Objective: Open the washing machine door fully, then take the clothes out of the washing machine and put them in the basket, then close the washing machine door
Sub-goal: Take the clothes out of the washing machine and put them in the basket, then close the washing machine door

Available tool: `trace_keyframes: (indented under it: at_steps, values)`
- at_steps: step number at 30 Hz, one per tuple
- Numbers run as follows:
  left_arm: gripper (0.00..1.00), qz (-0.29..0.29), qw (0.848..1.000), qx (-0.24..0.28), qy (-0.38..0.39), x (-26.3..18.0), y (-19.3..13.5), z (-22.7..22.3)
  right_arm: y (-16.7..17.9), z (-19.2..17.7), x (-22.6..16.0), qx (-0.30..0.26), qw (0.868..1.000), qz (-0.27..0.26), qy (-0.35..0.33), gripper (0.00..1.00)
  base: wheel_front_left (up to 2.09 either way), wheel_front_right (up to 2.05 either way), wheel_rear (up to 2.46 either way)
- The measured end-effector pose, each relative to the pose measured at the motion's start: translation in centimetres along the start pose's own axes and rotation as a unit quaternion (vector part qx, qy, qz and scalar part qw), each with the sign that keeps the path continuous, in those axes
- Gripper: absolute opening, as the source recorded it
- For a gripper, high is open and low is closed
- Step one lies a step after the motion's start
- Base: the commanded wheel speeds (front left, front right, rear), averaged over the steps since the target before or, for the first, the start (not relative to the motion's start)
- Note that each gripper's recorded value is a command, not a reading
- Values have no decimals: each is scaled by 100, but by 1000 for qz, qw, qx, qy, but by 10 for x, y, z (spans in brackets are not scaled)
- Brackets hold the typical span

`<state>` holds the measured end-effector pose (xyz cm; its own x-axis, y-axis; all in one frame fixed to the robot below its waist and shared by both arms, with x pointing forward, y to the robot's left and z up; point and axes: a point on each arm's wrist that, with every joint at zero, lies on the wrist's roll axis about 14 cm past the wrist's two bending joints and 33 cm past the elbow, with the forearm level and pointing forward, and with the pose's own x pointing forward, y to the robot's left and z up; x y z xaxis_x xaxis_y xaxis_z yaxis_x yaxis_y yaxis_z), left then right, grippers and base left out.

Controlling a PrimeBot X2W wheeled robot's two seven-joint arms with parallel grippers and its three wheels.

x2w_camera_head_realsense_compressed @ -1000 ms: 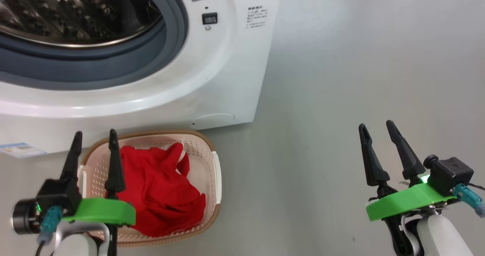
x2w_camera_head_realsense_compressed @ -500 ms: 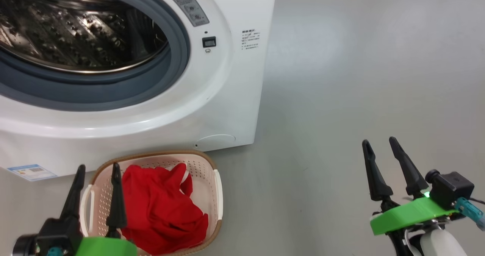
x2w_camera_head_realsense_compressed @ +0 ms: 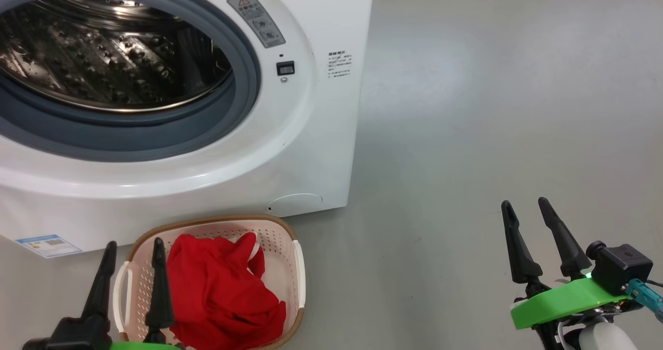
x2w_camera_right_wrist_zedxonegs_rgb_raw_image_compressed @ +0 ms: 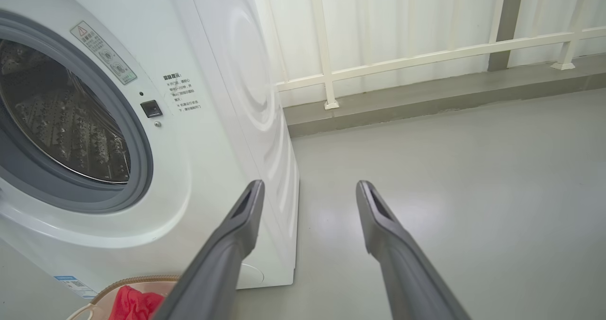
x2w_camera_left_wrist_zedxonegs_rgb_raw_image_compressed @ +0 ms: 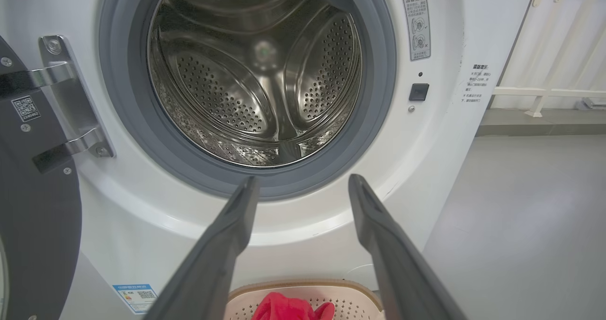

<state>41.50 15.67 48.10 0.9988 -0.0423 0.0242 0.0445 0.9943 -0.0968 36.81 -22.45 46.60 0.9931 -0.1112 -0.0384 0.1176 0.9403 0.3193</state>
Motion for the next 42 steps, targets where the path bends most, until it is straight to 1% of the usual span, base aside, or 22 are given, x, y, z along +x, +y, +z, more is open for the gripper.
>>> trace_keyframes:
  at_steps: [14, 30, 42]
  values:
    - [100, -3, 1000, -4, -1, -1, -2, 0, -1, -5, -4, 0, 1000, -2, 8, 100, -5, 5, 0]
    - [100, -6, 1000, -5, -9, 0, -4, 6, -1, -4, -4, 0, 1000, -1, 6, 100, -97, 97, 0]
    - [100, -8, 1000, -6, -8, 0, -5, 5, -2, -3, -5, 0, 1000, -4, 5, 100, -15, 15, 0]
